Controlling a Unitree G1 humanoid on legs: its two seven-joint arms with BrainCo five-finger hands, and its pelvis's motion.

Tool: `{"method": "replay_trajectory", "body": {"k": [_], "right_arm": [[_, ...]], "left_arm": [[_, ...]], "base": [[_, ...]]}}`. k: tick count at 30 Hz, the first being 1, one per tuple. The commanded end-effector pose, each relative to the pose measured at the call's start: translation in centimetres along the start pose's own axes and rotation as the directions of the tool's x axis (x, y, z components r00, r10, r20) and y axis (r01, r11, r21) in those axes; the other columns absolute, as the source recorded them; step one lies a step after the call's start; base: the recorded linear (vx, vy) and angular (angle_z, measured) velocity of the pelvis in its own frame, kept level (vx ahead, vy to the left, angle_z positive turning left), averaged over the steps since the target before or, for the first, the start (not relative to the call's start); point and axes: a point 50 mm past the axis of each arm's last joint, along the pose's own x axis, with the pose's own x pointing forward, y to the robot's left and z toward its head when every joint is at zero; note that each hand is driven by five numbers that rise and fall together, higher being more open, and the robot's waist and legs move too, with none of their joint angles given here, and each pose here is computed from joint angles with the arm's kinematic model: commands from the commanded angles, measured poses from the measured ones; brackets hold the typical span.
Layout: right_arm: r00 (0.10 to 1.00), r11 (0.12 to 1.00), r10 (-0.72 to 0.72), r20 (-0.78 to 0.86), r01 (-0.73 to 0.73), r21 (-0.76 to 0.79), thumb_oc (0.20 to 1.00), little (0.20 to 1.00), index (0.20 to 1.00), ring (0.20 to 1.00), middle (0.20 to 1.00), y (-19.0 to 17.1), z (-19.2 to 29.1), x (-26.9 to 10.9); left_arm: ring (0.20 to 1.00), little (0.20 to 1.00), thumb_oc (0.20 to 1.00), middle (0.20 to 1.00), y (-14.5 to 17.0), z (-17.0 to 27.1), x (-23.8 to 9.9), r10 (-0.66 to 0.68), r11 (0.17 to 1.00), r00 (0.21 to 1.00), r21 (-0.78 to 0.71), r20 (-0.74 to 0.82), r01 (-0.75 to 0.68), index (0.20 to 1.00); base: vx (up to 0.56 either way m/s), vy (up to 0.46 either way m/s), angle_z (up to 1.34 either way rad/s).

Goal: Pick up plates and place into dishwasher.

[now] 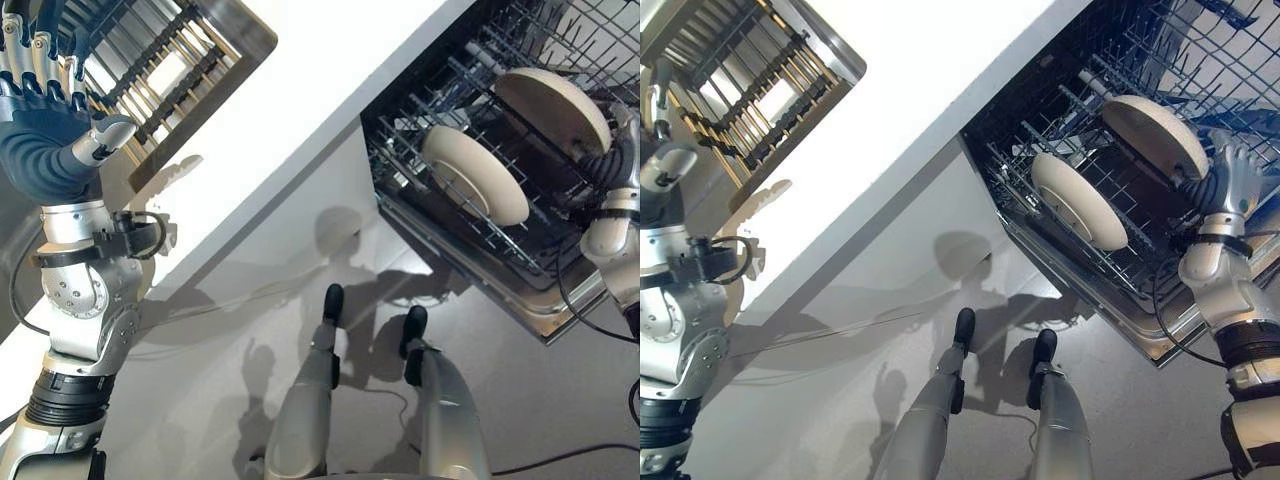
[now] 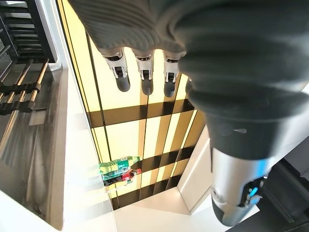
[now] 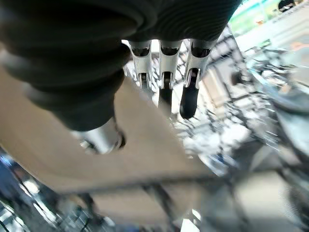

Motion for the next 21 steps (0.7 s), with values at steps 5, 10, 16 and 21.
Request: {"method": "replay_trajectory", "body": {"k": [5,10,16,21], "right_arm": [[0.997,0.993,-0.077,0.020,0.075,0.093,1.000,1.000,1.000,1.000,1.000,-0.6,2.2,1.2],[0.998,0.992,-0.070,0.006,0.069,0.101,1.000,1.000,1.000,1.000,1.000,-0.6,1.7,0.7],[0.998,0.992,-0.059,-0.019,0.061,0.111,1.000,1.000,1.000,1.000,1.000,-0.2,0.9,-0.4],[0.992,0.980,-0.114,-0.057,0.122,0.157,1.000,1.000,1.000,1.000,1.000,-0.5,0.6,-1.3]], "left_arm": [[1.000,1.000,1.000,1.000,0.2,-4.7,-3.9,0.075,0.997,0.978,0.000,-0.197,-0.076,1.000],[1.000,1.000,1.000,1.000,0.6,-4.7,-3.9,0.078,0.997,0.976,-0.003,-0.205,-0.080,1.000],[1.000,1.000,1.000,1.000,1.2,-4.6,-4.1,0.077,0.997,0.970,0.006,-0.231,-0.078,1.000],[1.000,1.000,1.000,1.000,1.6,-4.8,-4.6,0.078,0.997,0.963,0.015,-0.257,-0.077,1.000]], "base": [[-0.02,0.010,0.00],[0.00,0.000,0.00],[0.00,0.000,0.00],[0.00,0.000,-0.05]]}}
